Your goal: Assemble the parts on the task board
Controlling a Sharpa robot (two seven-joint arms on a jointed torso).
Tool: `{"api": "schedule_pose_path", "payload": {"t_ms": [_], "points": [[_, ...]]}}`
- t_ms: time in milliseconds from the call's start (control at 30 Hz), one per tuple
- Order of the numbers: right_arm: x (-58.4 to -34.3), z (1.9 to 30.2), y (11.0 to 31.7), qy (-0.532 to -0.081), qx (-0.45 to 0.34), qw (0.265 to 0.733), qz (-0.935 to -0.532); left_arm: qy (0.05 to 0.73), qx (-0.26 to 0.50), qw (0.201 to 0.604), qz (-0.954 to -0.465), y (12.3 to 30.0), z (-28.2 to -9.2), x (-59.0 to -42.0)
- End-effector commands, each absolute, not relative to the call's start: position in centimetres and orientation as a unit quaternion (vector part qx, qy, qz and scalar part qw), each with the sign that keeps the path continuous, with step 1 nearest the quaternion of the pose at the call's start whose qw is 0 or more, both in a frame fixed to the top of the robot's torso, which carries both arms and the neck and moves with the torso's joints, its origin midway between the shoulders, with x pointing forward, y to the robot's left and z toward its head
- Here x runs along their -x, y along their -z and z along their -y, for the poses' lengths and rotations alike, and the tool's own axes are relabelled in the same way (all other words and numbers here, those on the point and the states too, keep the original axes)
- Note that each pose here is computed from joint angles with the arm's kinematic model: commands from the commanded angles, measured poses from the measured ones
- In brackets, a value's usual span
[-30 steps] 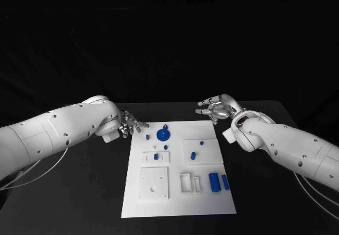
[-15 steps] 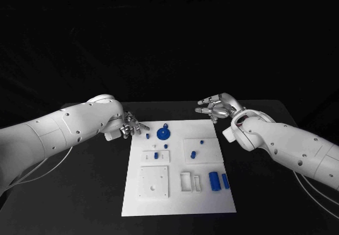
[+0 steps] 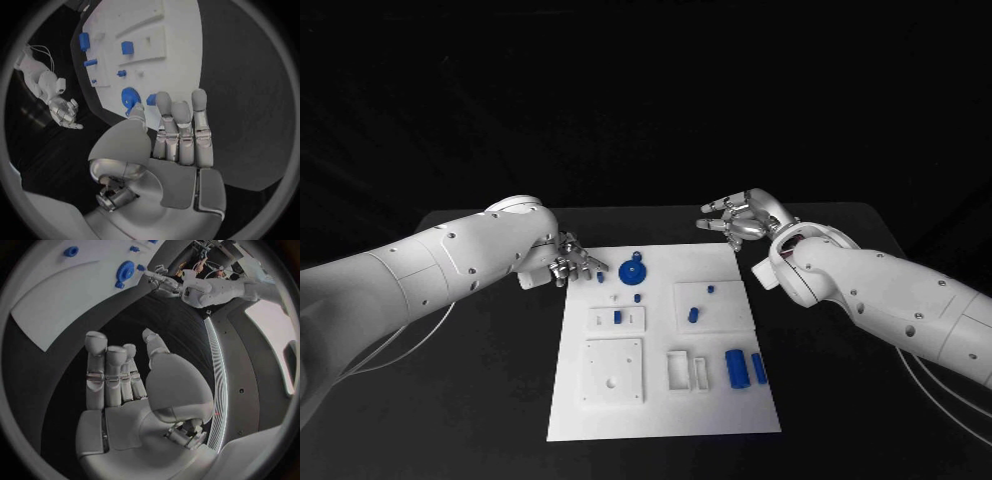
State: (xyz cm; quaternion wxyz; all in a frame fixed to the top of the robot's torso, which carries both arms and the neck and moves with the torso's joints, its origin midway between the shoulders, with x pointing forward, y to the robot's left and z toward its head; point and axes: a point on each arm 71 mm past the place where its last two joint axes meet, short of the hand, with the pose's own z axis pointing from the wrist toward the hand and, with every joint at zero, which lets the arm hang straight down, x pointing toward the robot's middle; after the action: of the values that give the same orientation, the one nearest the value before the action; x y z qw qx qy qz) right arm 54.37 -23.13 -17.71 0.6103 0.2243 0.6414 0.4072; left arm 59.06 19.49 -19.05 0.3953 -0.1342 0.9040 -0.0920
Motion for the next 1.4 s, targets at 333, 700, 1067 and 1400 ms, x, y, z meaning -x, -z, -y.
{"api": "schedule_pose_path", "payload": {"t_ms": [333, 700, 1067, 1400], "points": [[-54.30, 22.90, 17.66, -0.413, -0.219, 0.608, -0.642, 0.101, 0.122, 0.381, -0.911, 19.47, -18.79, -59.02], [-54.31, 22.79, 17.67, -0.413, -0.219, 0.608, -0.642, 0.105, 0.123, 0.382, -0.910, 19.68, -18.57, -59.09], [-54.30, 22.78, 17.67, -0.413, -0.219, 0.607, -0.642, 0.109, 0.130, 0.386, -0.907, 19.90, -18.65, -59.20], [-54.33, 22.77, 17.70, -0.413, -0.219, 0.607, -0.643, 0.114, 0.133, 0.384, -0.907, 19.95, -18.67, -59.19]]}}
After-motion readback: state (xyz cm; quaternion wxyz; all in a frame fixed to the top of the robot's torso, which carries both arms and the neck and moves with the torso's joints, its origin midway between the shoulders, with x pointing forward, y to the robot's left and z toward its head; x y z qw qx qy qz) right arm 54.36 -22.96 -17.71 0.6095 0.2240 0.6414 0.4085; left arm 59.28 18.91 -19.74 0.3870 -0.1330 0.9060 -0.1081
